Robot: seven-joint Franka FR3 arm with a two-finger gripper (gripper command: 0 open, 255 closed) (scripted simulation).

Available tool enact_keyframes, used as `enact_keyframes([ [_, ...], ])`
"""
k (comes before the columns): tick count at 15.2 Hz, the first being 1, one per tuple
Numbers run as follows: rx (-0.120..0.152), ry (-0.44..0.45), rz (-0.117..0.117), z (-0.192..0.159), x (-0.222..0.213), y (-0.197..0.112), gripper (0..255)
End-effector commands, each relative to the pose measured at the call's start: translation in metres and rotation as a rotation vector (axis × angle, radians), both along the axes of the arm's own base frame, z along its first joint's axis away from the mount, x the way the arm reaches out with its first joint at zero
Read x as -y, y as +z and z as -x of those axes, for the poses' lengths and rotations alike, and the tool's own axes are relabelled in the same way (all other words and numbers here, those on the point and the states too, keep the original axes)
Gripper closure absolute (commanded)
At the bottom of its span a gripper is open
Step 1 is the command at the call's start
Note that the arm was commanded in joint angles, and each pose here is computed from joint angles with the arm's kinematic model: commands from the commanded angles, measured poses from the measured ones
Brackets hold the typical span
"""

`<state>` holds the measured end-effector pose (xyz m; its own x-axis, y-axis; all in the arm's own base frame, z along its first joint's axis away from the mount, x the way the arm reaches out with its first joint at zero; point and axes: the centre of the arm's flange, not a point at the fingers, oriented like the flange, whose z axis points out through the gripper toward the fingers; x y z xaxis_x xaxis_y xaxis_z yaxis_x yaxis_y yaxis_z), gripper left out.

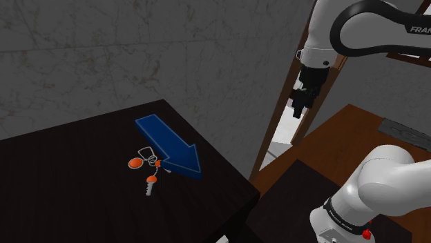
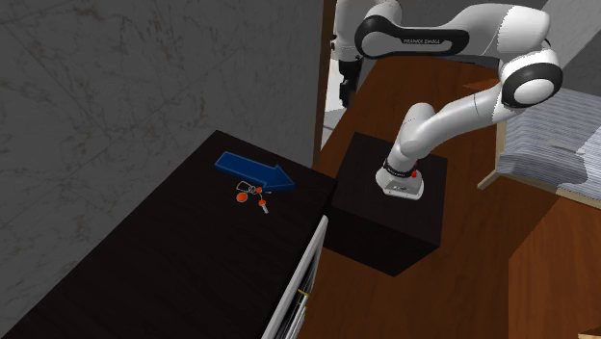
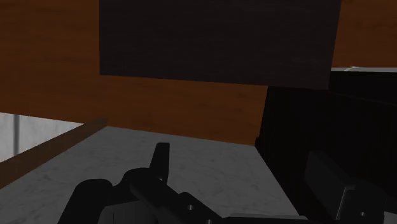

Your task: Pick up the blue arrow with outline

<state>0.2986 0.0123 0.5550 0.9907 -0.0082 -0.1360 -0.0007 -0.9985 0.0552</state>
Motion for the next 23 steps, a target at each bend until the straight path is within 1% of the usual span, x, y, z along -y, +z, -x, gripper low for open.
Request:
enact_keyframes([
  [1, 0.0, 0.0, 0.0, 0.0, 0.0, 0.0, 0],
  [23, 0.079, 0.004, -0.045, -0.086, -0.266, 0.008, 0],
])
